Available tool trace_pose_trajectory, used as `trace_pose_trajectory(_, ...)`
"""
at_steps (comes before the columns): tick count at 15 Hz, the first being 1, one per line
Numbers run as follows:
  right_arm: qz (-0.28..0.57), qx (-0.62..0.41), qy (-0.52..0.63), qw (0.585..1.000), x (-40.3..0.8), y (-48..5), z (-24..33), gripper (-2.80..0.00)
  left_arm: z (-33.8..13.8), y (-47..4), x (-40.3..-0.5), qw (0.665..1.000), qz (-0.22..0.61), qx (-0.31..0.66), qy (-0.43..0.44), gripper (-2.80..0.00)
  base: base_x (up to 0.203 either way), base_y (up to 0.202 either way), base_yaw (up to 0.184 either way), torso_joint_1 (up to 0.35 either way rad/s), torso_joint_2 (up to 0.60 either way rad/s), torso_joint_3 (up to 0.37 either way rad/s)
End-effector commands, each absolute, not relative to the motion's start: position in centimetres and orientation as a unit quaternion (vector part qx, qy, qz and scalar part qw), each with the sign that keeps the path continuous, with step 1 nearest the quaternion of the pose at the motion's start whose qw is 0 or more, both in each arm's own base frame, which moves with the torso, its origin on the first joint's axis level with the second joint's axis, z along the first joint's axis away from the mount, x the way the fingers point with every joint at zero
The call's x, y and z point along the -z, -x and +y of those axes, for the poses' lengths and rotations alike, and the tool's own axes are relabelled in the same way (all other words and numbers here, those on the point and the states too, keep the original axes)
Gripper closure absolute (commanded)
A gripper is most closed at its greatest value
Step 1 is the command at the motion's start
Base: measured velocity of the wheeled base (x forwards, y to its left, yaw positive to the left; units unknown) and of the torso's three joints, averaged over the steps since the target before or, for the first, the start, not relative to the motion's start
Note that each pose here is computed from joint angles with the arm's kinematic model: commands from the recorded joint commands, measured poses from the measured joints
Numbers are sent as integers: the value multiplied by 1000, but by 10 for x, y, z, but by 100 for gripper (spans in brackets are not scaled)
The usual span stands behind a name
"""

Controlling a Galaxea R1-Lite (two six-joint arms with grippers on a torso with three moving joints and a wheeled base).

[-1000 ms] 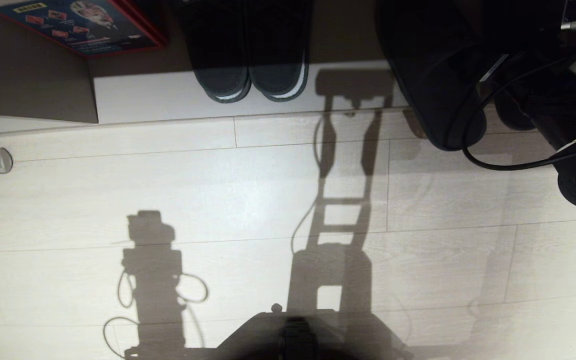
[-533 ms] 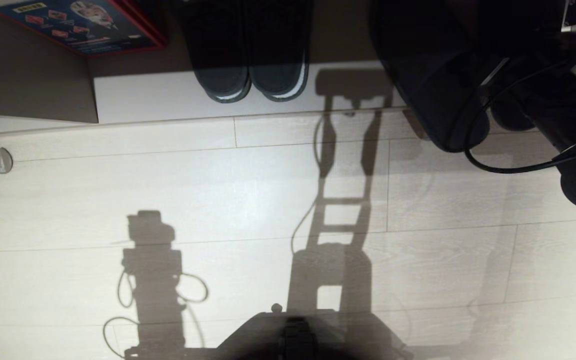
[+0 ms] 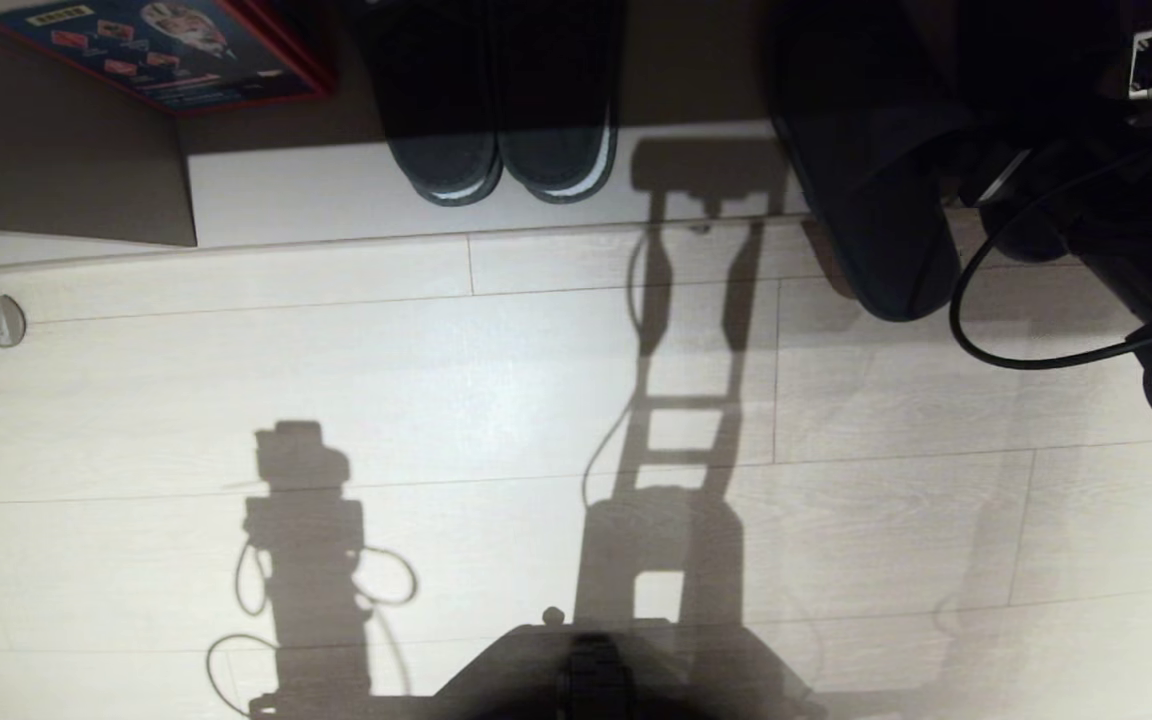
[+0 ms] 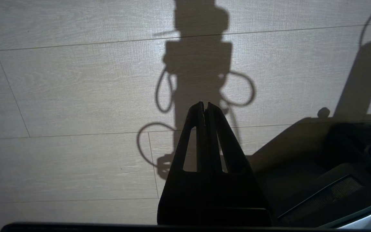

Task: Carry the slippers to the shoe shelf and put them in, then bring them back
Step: Place the slippers into the shoe cabinet

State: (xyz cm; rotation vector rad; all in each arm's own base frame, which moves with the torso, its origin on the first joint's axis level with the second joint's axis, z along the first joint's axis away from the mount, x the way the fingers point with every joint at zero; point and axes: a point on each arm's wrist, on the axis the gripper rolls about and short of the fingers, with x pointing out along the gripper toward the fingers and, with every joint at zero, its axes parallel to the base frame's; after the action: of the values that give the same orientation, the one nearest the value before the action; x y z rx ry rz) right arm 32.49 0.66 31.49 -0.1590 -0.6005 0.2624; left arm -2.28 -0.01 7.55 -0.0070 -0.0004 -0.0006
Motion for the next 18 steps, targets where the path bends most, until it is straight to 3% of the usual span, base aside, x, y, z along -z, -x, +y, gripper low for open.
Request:
trace_pose_trajectory(1,-297,-128,79,943,-315,-325,6,-280,0,23,-75,1000,0,0,3,0,0,0,0,0,0,0)
trace_pose_trajectory(10,-295,-144,67,942,-317,-320,7,-280,0,23,-75,1000,-1,0,4,0,0,0,0,0,0,0)
trace_pose_trajectory(18,-244,-165,22,955,-304,-328,10,-280,0,23,-75,1000,0,1,4,0,0,0,0,0,0,0)
